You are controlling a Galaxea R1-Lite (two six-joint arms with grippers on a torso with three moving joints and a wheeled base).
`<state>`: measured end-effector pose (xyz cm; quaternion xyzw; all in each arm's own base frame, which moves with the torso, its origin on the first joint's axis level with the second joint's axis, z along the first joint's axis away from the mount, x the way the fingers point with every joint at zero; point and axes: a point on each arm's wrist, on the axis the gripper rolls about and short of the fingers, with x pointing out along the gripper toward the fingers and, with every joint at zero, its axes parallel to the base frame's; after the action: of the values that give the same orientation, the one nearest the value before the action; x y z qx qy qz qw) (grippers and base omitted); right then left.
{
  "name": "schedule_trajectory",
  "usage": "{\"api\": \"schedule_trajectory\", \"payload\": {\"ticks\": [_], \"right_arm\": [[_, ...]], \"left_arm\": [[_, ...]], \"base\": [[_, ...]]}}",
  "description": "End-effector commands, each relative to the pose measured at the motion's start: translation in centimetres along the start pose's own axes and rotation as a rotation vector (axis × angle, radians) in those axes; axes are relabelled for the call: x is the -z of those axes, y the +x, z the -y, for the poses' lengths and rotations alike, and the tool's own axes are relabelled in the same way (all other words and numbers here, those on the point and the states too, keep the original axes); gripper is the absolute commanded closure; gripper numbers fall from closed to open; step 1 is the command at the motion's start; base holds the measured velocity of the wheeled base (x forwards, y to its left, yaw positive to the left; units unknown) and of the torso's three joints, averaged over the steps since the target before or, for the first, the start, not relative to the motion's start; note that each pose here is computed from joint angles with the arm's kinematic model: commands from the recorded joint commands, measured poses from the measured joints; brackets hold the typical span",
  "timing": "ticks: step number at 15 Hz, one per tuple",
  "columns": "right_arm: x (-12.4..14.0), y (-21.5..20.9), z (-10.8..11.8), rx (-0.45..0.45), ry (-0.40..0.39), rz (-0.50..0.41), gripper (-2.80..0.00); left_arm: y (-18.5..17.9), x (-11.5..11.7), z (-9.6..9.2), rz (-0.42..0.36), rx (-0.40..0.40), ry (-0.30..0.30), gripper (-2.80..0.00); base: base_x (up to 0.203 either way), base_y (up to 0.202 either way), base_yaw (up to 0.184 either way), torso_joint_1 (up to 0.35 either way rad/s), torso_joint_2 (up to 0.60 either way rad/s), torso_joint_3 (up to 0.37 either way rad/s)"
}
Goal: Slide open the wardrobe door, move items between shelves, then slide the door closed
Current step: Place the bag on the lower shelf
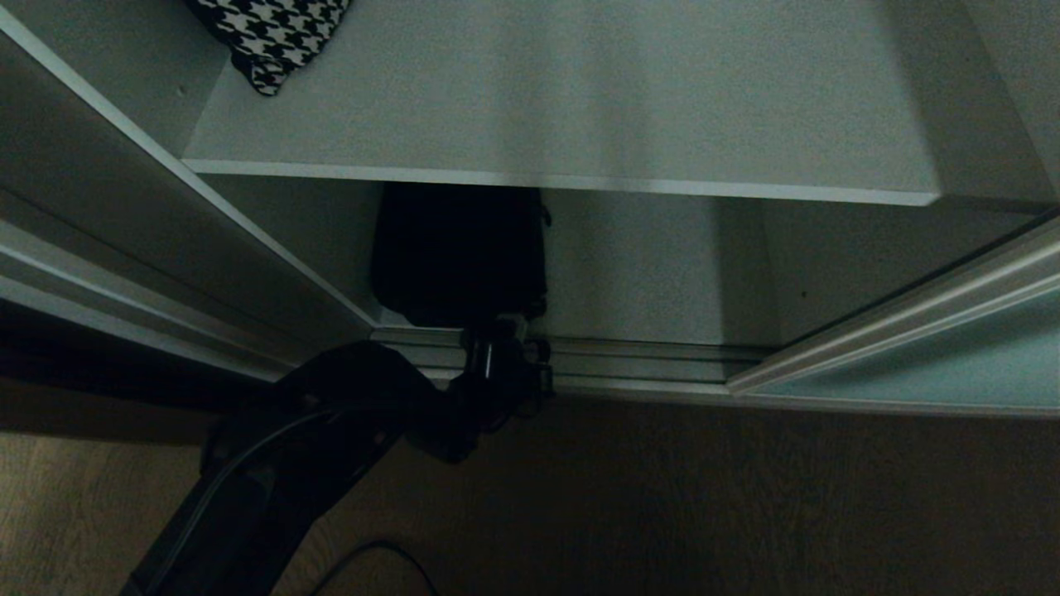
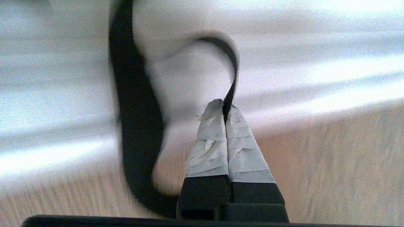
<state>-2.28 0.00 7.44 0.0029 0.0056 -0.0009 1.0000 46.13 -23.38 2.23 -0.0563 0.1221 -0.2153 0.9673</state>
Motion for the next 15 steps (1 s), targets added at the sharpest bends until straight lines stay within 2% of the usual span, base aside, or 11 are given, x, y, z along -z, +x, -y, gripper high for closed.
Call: {"api": "schedule_trajectory", "payload": {"ticks": [1, 4, 7, 8, 11, 14, 15], "right_arm": [[0.0, 0.0, 0.0, 0.0, 0.0, 0.0, 0.0], [0.0, 0.0, 0.0, 0.0, 0.0, -0.001, 0.0], [0.0, 0.0, 0.0, 0.0, 0.0, -0.001, 0.0], [0.0, 0.0, 0.0, 0.0, 0.0, 0.0, 0.0], [0.0, 0.0, 0.0, 0.0, 0.0, -0.001, 0.0], [0.0, 0.0, 0.0, 0.0, 0.0, 0.001, 0.0], [0.0, 0.0, 0.0, 0.0, 0.0, 0.0, 0.0]], "left_arm": [[0.1, -2.7, 0.4, 0.088, -0.006, -0.004, 0.0], [0.9, -6.6, 0.9, 0.247, -0.052, -0.018, 0.0], [0.6, -9.6, 1.4, 0.35, -0.05, -0.027, 0.0], [0.6, -9.7, 1.4, 0.359, -0.053, -0.018, 0.0], [0.8, -9.3, 1.2, 0.465, -0.044, 0.0, 0.0], [0.4, -9.5, 0.1, 0.673, -0.075, 0.073, 0.0], [0.2, -9.8, -0.6, 0.711, -0.104, 0.1, 0.0]], "base": [[0.0, 0.0, 0.0, 0.0, 0.0, 0.0], [0.0, 0.0, 0.0, 0.0, 0.0, 0.0], [0.0, 0.0, 0.0, 0.0, 0.0, 0.0], [0.0, 0.0, 0.0, 0.0, 0.0, 0.0], [0.0, 0.0, 0.0, 0.0, 0.0, 0.0], [0.0, 0.0, 0.0, 0.0, 0.0, 0.0], [0.0, 0.0, 0.0, 0.0, 0.0, 0.0]]}}
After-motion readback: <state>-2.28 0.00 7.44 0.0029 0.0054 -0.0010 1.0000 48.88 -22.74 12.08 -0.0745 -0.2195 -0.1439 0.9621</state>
